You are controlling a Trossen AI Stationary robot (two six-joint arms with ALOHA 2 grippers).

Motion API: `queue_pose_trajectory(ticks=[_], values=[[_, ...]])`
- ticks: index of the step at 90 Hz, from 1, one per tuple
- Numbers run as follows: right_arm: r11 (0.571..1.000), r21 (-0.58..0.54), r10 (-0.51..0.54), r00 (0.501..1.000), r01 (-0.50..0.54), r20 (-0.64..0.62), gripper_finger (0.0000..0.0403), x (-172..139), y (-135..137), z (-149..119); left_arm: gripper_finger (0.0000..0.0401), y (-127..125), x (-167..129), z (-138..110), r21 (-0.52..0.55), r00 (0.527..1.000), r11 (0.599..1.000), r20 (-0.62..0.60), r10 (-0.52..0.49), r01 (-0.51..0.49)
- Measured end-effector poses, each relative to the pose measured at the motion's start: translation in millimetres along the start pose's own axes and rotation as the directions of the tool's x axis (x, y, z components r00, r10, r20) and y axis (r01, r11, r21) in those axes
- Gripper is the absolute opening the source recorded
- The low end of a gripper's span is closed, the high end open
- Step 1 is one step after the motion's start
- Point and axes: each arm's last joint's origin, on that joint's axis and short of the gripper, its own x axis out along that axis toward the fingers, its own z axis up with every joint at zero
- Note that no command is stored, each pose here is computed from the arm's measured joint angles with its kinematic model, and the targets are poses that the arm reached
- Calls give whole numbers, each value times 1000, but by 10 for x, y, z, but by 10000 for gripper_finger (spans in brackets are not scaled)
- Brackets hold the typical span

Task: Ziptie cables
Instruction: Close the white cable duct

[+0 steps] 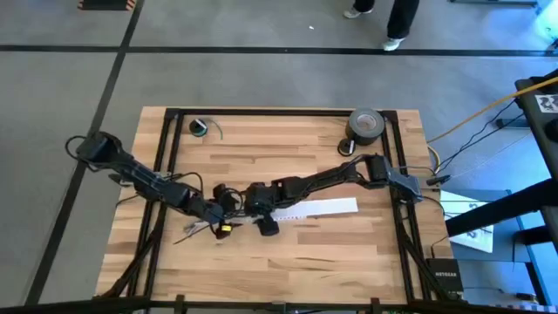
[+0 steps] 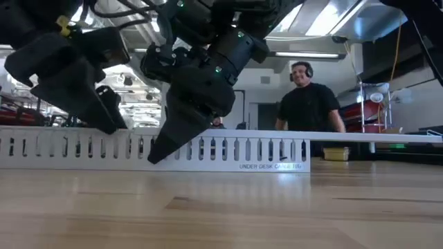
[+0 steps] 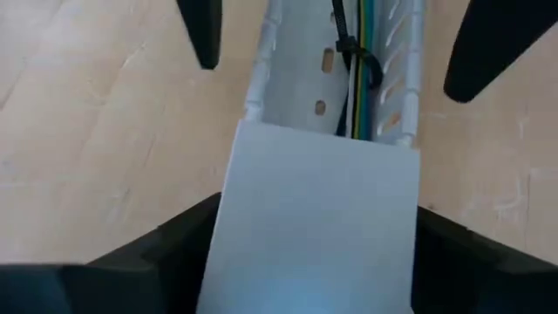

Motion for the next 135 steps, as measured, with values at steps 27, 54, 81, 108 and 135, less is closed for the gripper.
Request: queue_pose_trajectory(ticks=[27, 54, 81, 108, 135], values=[[1000, -1, -17, 1000, 17, 3, 275, 0, -4, 5, 322, -36, 142, -51, 14, 1000, 1000, 0, 1, -1], [1000, 1, -23, 1000, 23, 2, 275, 0, -5, 4, 272, -38, 143, -46, 16, 1000, 1000, 7, 1, -1], [999, 39, -25, 1000, 25, -5, 275, -17, -2, 4, 207, -38, 143, -45, 15, 1000, 1000, 8, 1, -1], [997, 70, -26, 1000, 25, 11, 279, -132, -12, 58, 194, -39, 142, -44, 14, 1000, 1000, 5, 0, 0], [995, 101, 33, 997, -26, -72, 320, -499, -64, 63, 194, -46, 135, -59, 12, 1000, 1000, -6, 2, -2]])
